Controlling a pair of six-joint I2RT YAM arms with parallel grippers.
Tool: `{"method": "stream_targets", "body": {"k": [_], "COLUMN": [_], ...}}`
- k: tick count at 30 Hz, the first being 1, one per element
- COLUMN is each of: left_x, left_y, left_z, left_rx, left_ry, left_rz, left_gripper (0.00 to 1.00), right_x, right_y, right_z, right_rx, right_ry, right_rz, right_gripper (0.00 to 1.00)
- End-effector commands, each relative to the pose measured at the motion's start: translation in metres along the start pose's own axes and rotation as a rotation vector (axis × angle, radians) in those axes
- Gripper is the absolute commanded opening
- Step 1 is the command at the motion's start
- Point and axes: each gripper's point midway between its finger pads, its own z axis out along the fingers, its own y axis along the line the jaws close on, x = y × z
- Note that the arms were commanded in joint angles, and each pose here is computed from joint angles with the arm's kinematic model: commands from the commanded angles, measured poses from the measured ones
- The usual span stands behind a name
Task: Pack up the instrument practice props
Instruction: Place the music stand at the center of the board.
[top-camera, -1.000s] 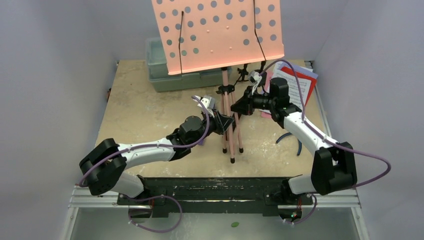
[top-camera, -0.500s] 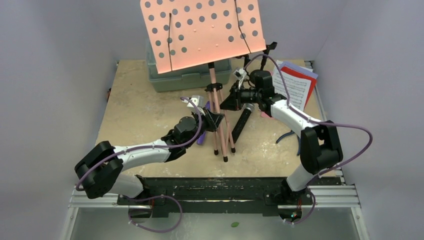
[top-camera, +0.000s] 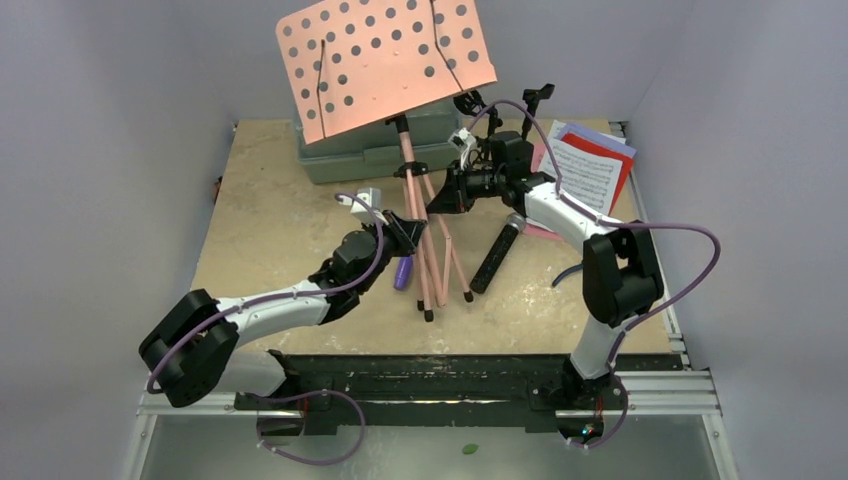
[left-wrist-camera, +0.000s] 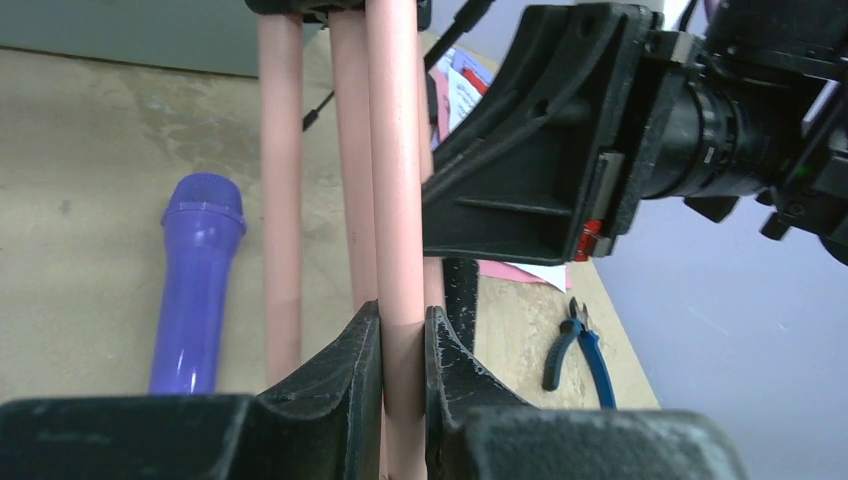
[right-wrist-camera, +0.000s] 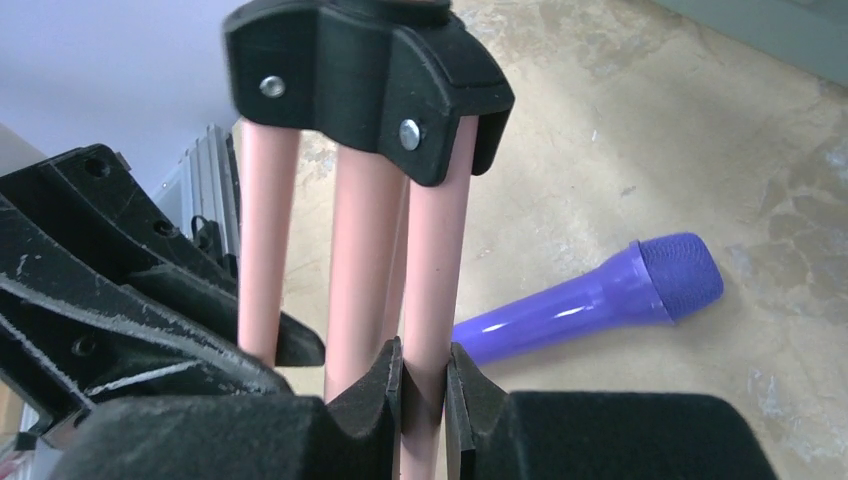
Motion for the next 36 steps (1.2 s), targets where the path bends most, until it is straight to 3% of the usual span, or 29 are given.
{"method": "stream_targets", "body": {"k": [1,20,36], "left_x": [-0.073,-0.062,-0.042], "left_y": [-0.001,-0.007,-0.007], "left_z": [-0.002,0.02,0.021], "left_rx": [-0.025,0.012,0.05], "left_ry": [-0.257,-0.198,-0.092], "left_rz": [-0.047,-0.072,-0.064], "left_gripper": [0.0,0.01,0.46], "right_x": [-0.054,-0.046,-0.048], "right_y": [0.031,0.032,0.027], "right_z": [-0.009,0.007,0.003], "right_rx": [-0.069,-0.168,-0.181], "right_ry": [-0.1,-0.119,-0.143], "right_rz": [-0.194,-0.048,0.014], "right_gripper": [0.0,0.0,0.0]}}
